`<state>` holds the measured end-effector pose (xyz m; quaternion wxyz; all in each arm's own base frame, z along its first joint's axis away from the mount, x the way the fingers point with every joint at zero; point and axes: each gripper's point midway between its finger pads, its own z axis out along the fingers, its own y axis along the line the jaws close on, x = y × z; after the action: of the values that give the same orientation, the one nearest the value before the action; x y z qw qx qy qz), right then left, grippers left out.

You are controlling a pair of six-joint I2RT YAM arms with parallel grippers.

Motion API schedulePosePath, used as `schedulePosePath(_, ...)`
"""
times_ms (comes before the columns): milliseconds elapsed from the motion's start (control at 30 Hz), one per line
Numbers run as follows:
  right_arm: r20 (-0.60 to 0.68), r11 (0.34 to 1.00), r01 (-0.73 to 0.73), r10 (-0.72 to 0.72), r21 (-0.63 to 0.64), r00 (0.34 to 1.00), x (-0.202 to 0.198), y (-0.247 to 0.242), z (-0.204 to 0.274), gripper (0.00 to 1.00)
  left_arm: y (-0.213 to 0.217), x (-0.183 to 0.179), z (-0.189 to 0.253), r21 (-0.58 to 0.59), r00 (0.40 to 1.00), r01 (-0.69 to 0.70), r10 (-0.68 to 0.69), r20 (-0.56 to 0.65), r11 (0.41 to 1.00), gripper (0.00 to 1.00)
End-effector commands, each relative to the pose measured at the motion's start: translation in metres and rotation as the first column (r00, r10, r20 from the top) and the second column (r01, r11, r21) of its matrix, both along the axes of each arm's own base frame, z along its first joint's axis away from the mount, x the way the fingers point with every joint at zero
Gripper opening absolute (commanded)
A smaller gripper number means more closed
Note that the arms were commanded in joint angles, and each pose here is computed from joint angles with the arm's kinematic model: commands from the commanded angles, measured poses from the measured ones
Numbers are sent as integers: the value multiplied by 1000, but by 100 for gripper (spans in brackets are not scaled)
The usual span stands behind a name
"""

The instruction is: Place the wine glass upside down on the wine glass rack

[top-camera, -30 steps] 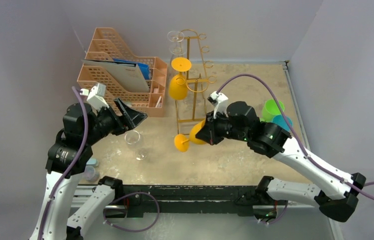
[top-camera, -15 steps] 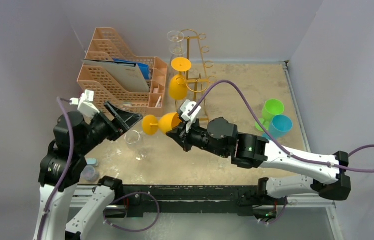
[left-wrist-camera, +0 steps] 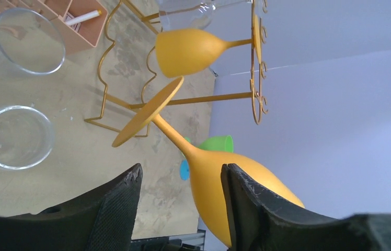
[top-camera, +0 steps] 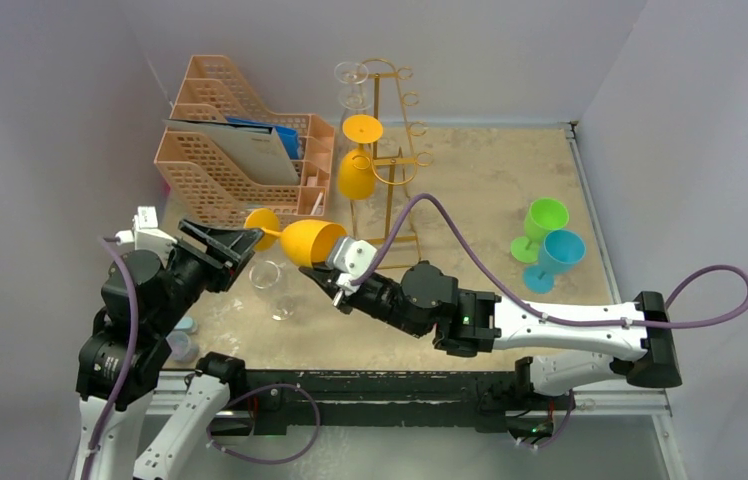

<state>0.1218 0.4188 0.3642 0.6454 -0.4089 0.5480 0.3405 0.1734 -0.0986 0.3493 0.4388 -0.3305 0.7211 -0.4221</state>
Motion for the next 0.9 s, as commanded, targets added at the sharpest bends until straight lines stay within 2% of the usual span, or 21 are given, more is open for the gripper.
schedulePosePath(0, 71, 992, -16, 7, 123, 997, -3, 0, 38, 0, 3, 9, 3, -59, 998, -55, 54, -29, 997, 51)
schedulePosePath(133, 72, 993, -40, 32, 115, 997, -7, 2, 36, 0, -2, 13, 3, -88, 998, -45, 42, -41, 995, 48)
schedulePosePath(433, 47, 987, -99, 93, 129, 995, -17, 8, 32, 0, -7, 16, -12, -153, 993, -60, 43, -112, 986, 47)
schedulePosePath(667, -15, 977, -150, 154, 149, 988, -28, 11, 26, 0, -2, 13, -15, -145, 990, -81, 63, -124, 986, 37)
schedulePosePath(867, -35, 974, -177, 184, 143, 982, -33, 20, 19, 0, 2, 9, -12, -163, 990, -102, 84, -114, 981, 36)
